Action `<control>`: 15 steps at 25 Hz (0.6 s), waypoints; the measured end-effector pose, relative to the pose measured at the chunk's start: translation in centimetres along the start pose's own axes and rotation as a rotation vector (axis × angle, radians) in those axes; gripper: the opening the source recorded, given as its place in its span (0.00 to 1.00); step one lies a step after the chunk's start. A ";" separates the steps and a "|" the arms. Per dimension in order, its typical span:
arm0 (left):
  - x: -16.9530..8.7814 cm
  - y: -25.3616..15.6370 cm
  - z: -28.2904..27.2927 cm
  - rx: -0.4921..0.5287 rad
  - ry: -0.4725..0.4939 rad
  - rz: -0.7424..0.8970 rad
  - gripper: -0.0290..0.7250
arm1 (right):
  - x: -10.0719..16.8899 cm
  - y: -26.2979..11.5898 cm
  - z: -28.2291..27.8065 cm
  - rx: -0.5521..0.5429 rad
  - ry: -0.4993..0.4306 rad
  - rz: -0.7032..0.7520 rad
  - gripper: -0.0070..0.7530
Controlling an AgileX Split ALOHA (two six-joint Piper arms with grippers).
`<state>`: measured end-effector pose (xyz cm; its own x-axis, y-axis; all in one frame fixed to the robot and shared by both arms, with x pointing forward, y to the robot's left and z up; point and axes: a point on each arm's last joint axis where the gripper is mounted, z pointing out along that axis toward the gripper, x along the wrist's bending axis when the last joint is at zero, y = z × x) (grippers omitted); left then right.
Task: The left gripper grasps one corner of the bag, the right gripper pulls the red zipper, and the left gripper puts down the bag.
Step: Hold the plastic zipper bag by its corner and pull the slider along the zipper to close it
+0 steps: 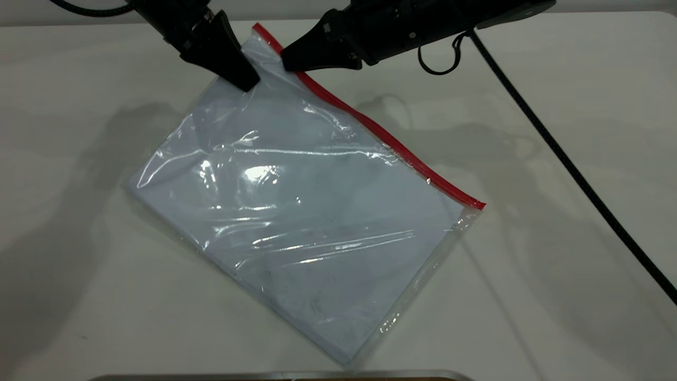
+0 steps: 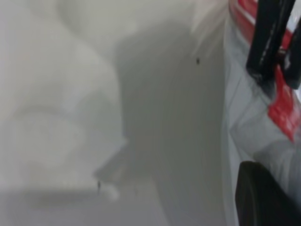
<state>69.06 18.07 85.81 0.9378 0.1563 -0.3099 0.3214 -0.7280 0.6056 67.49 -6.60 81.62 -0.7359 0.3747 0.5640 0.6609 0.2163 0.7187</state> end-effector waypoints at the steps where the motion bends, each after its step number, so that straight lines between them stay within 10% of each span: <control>1: 0.1 -0.1 -0.3 -0.023 0.000 0.005 0.11 | -0.1 0.1 -0.2 -0.002 -0.001 -0.003 0.06; 15: 0.8 -0.6 -2.5 -0.221 -0.012 0.000 0.11 | -1.1 0.6 -1.8 0.005 -0.018 -0.030 0.06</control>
<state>69.94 20.27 87.07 0.9367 0.1469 -0.3178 0.3433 -0.5640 0.7511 68.42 -8.54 82.19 -0.7525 0.3845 0.5347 0.6395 0.2321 0.7329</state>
